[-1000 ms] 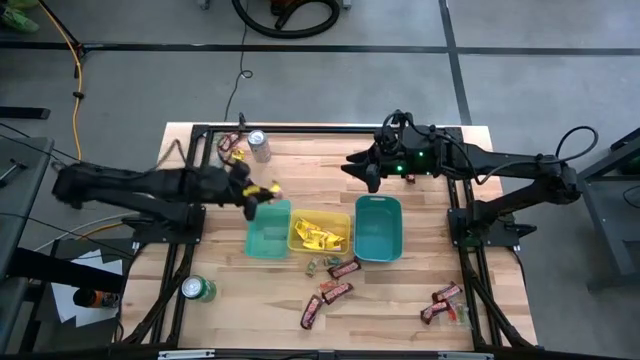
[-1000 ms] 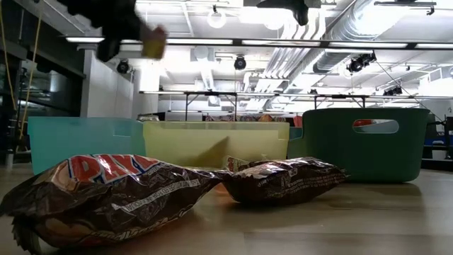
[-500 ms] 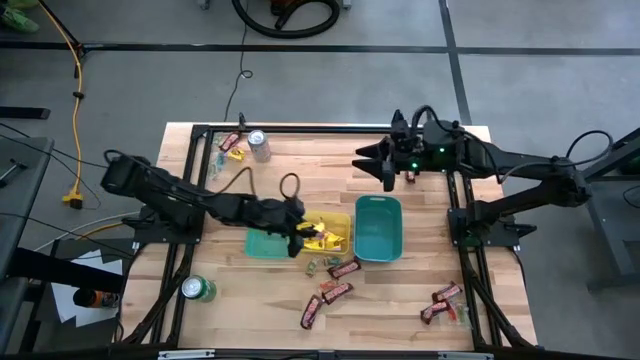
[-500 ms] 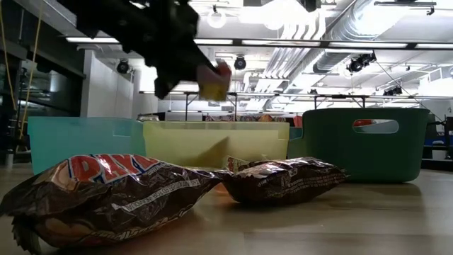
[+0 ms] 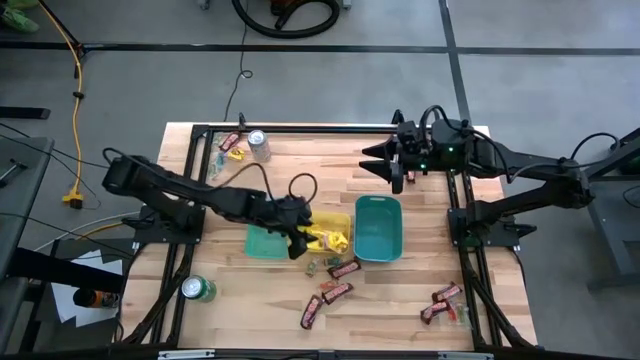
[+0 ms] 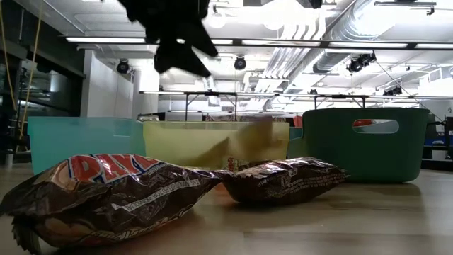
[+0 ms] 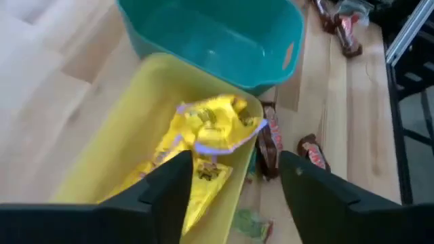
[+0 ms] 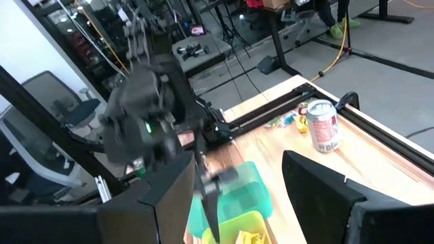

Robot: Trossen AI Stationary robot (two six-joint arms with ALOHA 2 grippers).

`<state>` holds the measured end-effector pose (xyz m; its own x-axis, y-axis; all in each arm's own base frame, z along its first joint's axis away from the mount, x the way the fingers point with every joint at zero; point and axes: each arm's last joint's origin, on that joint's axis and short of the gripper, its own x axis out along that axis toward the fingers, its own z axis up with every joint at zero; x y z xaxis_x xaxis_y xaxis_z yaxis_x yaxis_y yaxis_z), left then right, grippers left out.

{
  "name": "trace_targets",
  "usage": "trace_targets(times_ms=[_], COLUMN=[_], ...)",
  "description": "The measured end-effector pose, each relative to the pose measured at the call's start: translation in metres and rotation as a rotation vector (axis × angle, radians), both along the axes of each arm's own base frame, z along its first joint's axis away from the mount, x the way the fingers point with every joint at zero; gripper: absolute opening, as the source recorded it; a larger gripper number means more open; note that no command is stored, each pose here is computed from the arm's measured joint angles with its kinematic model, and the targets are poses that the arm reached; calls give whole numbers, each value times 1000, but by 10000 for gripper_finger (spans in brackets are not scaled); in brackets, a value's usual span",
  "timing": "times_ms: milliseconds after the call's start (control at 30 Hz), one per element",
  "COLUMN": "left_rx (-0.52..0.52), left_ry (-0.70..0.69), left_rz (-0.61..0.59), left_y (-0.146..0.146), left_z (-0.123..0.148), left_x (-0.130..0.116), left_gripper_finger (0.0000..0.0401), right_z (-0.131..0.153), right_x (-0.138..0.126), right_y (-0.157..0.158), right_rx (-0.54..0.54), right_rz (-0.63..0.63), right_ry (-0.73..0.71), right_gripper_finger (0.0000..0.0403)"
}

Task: Sort candy
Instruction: Put the yellow candy into the yellow bin

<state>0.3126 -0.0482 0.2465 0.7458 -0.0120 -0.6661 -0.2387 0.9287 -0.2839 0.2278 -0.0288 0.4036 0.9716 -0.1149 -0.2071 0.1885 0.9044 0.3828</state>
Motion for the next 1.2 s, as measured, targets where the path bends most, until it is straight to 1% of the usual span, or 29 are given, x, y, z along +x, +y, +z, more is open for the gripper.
trace_targets(times_ms=[100, 200, 267, 333, 433, 500, 567, 700, 800, 867, 967, 1067, 1200], left_rx=[32, 92, 128, 156, 182, 183, 190, 189, 190, 184, 176, 174, 161], left_ry=[-21, -49, -73, -89, -143, -194, -217, -251, -256, -250, -234, -214, -219], left_rz=[55, 172, 258, 335, 401, 420, 439, 460, 444, 423, 408, 402, 412], left_y=[11, 25, 35, 44, 56, 61, 66, 70, 70, 69, 68, 68, 68], left_z=[23, 43, 56, 66, 82, 92, 98, 105, 107, 106, 105, 103, 103], left_x=[-15, -35, -49, -64, -82, -90, -98, -108, -112, -111, -112, -113, -113], left_gripper_finger=[222, 222, 221, 221, 221, 221, 221, 221, 221, 221, 221, 221, 221], right_z=[0, -2, -6, -12, -26, -39, -49, -63, -80, -93, -118, -143, -176], right_x=[0, -1, -2, -2, -1, 2, 6, 13, 17, 17, 13, 8, 3], right_y=[0, -1, -5, -10, -26, -41, -60, -107, -145, -171, -204, -228, -251], right_rx=[-8, 3, 33, 78, 177, 231, 255, 263, 244, 257, 304, 374, 480], right_rz=[2, -32, -126, -251, -393, -455, -516, -636, -700, -720, -715, -679, -651], right_ry=[3, 23, 57, 96, 182, 265, 373, 641, 861, 988, 1140, 1221, 1281], right_gripper_finger=[217, 217, 217, 217, 217, 214, 209, 199, 195, 195, 195, 195, 195])
